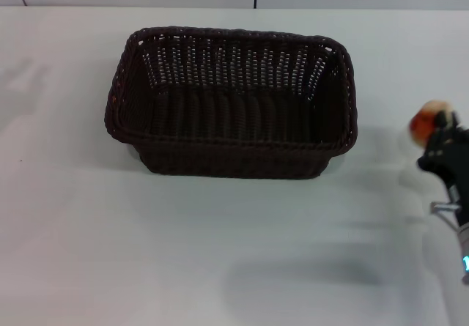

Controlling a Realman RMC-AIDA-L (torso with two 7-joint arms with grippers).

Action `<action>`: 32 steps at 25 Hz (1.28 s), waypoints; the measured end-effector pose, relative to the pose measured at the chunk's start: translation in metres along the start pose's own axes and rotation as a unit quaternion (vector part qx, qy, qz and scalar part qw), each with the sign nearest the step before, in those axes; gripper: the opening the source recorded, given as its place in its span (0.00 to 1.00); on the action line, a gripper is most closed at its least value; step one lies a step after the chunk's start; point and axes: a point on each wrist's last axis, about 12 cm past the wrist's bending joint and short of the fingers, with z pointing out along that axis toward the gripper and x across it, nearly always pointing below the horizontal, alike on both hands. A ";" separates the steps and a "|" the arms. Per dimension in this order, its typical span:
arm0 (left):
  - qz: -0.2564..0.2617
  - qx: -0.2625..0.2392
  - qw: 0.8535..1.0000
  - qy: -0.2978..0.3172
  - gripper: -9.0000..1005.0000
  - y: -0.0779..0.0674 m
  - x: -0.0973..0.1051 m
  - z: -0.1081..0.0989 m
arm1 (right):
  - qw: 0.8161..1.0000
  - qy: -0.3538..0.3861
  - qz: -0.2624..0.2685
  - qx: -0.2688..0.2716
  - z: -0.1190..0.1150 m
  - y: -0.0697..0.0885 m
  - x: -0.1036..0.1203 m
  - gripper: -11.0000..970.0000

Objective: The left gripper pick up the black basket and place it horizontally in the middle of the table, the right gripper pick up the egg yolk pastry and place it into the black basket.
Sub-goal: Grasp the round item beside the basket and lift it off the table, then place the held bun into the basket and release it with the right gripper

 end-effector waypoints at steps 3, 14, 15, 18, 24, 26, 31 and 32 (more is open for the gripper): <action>-0.002 0.001 1.000 0.000 0.38 -0.001 0.001 -0.001 | 0.998 -0.049 -0.019 0.023 0.004 -0.007 -0.013 0.06; -0.019 -0.006 1.000 0.005 0.38 -0.001 0.011 -0.008 | 0.985 -0.147 -0.047 -0.080 0.020 0.032 -0.044 0.06; -0.020 -0.006 1.000 0.005 0.38 -0.001 0.012 -0.008 | 0.982 -0.152 -0.048 -0.097 0.020 0.038 -0.046 0.05; -0.022 -0.009 1.000 0.006 0.38 -0.001 0.013 -0.012 | 0.974 -0.159 -0.051 -0.153 0.021 0.059 -0.050 0.05; -0.024 -0.011 1.000 0.006 0.38 0.000 0.015 -0.013 | 0.971 -0.123 -0.059 -0.197 0.035 0.077 -0.050 0.05; -0.024 -0.012 1.000 0.006 0.38 0.000 0.016 -0.014 | 0.971 -0.114 -0.061 -0.203 0.038 0.078 -0.049 0.06; -0.030 -0.016 0.999 0.011 0.38 0.000 0.023 -0.014 | 0.970 -0.075 -0.067 -0.220 0.051 0.081 -0.047 0.06; -0.032 -0.017 0.999 0.012 0.38 0.001 0.024 -0.014 | 0.970 -0.069 -0.067 -0.221 0.053 0.082 -0.047 0.09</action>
